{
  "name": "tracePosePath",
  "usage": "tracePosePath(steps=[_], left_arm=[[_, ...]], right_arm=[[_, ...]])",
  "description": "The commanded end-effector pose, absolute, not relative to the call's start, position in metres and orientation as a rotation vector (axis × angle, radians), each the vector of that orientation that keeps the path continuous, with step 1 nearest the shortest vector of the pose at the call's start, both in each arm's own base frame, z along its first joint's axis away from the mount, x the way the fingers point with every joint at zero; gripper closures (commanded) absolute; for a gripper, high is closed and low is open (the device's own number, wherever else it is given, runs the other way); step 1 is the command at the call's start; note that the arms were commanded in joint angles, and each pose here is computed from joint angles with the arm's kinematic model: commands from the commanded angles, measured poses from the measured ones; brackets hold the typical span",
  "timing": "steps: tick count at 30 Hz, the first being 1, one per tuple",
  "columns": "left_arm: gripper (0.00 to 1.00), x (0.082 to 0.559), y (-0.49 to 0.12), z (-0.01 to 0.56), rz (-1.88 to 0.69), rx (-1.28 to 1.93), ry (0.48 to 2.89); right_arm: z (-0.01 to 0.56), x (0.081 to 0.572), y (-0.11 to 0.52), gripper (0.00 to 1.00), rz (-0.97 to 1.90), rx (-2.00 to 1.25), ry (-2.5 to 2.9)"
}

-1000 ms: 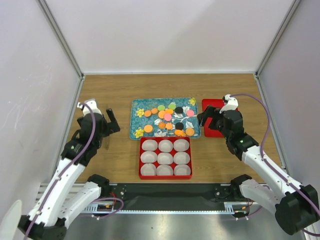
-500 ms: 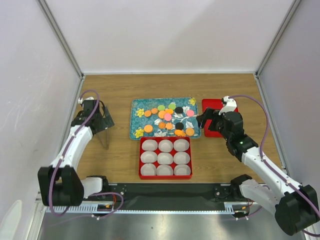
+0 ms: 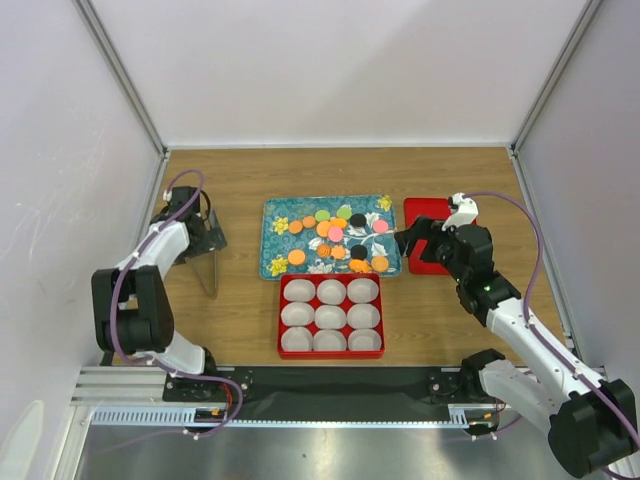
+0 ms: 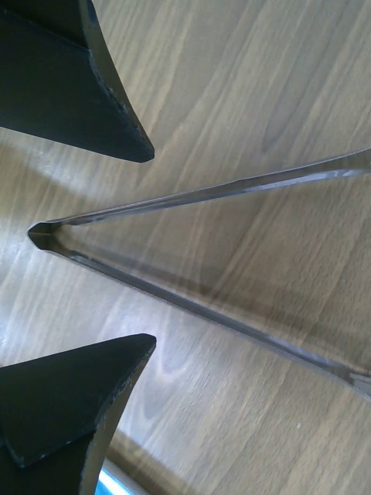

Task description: Pack the cookies

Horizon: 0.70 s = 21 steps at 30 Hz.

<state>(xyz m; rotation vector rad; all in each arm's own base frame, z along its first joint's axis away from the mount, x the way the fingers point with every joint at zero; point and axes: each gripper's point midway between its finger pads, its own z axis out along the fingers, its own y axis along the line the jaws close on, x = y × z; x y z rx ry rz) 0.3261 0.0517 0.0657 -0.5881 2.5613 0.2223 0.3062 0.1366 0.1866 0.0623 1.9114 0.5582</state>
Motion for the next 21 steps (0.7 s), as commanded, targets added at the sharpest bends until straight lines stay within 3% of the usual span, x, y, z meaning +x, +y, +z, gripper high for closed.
tracePosePath(steps=[1, 14, 21], left_arm=[[0.00, 0.341, 0.063, 0.068, 0.242, -0.583, 2.541], [0.01, 0.340, 0.065, 0.033, 0.255, -0.569, 2.641], [0.18, 0.339, 0.061, 0.022, 0.222, -0.580, 2.664]], right_arm=[[0.200, 0.307, 0.136, 0.00, 0.579, 0.055, 1.854], [0.199, 0.307, 0.132, 0.00, 0.576, 0.068, 1.852], [0.197, 0.307, 0.130, 0.00, 0.571, 0.074, 1.856]])
